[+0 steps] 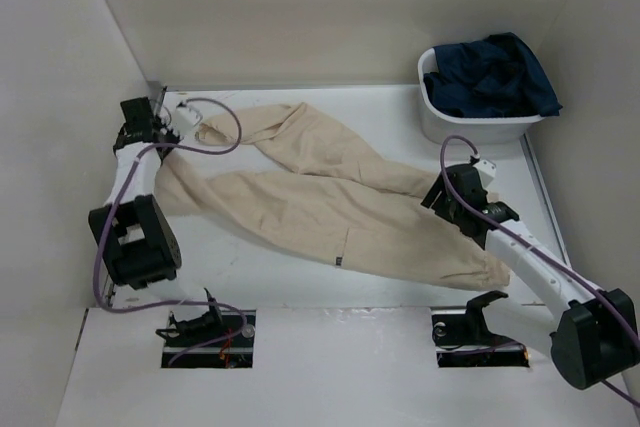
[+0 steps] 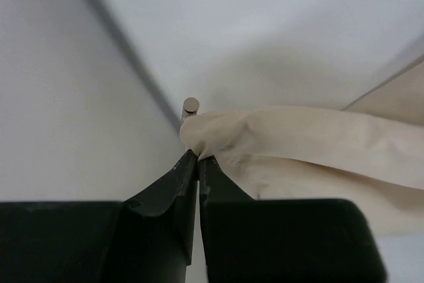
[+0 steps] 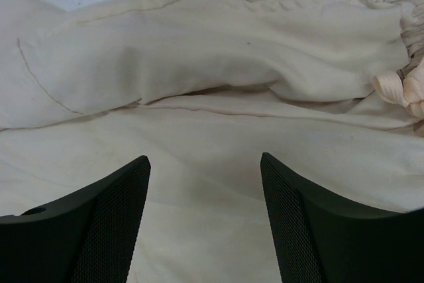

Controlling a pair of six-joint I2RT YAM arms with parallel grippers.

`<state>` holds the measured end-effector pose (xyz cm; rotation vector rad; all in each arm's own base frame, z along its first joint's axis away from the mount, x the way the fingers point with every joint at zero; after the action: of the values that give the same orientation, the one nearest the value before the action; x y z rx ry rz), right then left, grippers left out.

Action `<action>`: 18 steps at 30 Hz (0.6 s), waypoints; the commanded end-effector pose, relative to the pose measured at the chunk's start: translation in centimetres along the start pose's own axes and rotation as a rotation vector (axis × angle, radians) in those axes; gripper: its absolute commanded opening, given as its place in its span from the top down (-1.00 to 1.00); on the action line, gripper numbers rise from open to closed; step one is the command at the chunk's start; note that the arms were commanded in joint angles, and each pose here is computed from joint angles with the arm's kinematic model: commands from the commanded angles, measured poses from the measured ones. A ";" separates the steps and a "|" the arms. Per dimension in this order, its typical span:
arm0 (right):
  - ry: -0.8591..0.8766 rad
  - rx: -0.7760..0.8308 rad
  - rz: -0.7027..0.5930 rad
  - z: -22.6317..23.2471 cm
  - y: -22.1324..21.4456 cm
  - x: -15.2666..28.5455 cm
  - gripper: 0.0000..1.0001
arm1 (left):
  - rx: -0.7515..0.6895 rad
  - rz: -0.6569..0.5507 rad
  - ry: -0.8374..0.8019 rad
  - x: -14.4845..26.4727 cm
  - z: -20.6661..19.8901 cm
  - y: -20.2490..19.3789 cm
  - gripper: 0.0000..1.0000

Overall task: Fold and stack the trousers
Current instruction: Flatten the trousers out

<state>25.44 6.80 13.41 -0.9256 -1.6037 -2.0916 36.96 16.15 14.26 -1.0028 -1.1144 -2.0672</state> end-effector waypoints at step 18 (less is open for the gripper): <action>0.058 -0.120 -0.047 -0.7 -2.4 1.3 -0.44 | -0.407 -0.141 0.366 4.2 -3.1 -8.1 0.97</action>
<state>23.16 7.43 11.41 -0.8553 -1.5111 -2.1988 27.87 15.71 11.16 -0.7786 -0.7412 -2.4454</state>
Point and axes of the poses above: each gripper's point midway between its finger pads, its own x axis back along the fingers, its own z axis along the line the jaws close on, y = z × x, the point moved 4 cm from there along x, back along the fingers, and after that the axes turned 12 degrees about x, right-handed, at the moved point
